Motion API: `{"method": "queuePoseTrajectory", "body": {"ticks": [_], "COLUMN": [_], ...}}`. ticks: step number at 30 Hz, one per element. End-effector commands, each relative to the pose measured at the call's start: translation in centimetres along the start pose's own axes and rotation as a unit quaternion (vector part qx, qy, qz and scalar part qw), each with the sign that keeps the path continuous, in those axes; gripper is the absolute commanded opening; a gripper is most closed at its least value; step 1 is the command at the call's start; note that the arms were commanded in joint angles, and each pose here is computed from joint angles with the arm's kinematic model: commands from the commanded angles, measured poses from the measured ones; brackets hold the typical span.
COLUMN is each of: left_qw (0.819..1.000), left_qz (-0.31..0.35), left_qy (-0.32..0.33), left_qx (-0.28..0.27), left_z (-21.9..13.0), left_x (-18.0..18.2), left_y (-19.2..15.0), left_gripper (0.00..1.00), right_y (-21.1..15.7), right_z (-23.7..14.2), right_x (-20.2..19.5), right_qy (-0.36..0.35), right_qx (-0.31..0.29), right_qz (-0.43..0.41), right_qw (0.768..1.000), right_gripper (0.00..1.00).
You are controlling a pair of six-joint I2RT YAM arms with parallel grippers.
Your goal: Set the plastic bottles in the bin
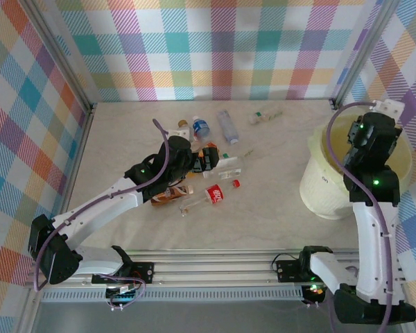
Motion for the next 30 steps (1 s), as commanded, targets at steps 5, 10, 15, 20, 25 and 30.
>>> {"method": "queuePoseTrajectory", "body": {"ticks": [5,10,15,20,25,30], "left_qw": [1.000,1.000,0.996,0.981,0.977,0.979], "left_qz": [-0.005,-0.011,0.009,0.025,0.041,0.052], "left_qy": [-0.014,-0.021,-0.081,-0.185,-0.206,-0.196], "left_qx": [-0.013,-0.007,0.023,0.043,0.036,0.032], "left_z": [-0.2,0.2,0.8,0.5,-0.1,-0.3], "left_x": [-0.7,-1.1,-2.8,-5.5,-6.0,-5.8], "left_y": [0.4,0.4,0.0,-0.1,0.2,0.4], "left_gripper": [1.00,1.00,1.00,1.00,1.00,1.00], "right_y": [-2.6,-4.3,-5.9,-6.9,-7.8,-8.4], "right_z": [1.3,2.8,4.0,4.6,5.2,5.3], "right_x": [-2.7,-3.7,-4.0,-4.3,-4.7,-5.0], "right_qy": [-0.084,-0.118,-0.136,-0.155,-0.168,-0.179], "right_qx": [0.032,0.041,0.073,0.094,0.111,0.122], "right_qz": [-0.011,-0.017,-0.010,0.000,-0.001,-0.002], "right_qw": [0.996,0.992,0.988,0.983,0.979,0.976], "right_gripper": [0.44,0.44,0.47,0.53,0.59,0.72]}}
Point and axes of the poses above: each hand's point on the last joint's axis, 136 mm out from that joint toward the fingers, its own z axis out along the fingers, its own x axis along the line the jaws close on, y = z × x, the point moved 6 cm from there along -z, back along the fingers, and after that the axes turned 1 degree about z, right-handed, at the moved point
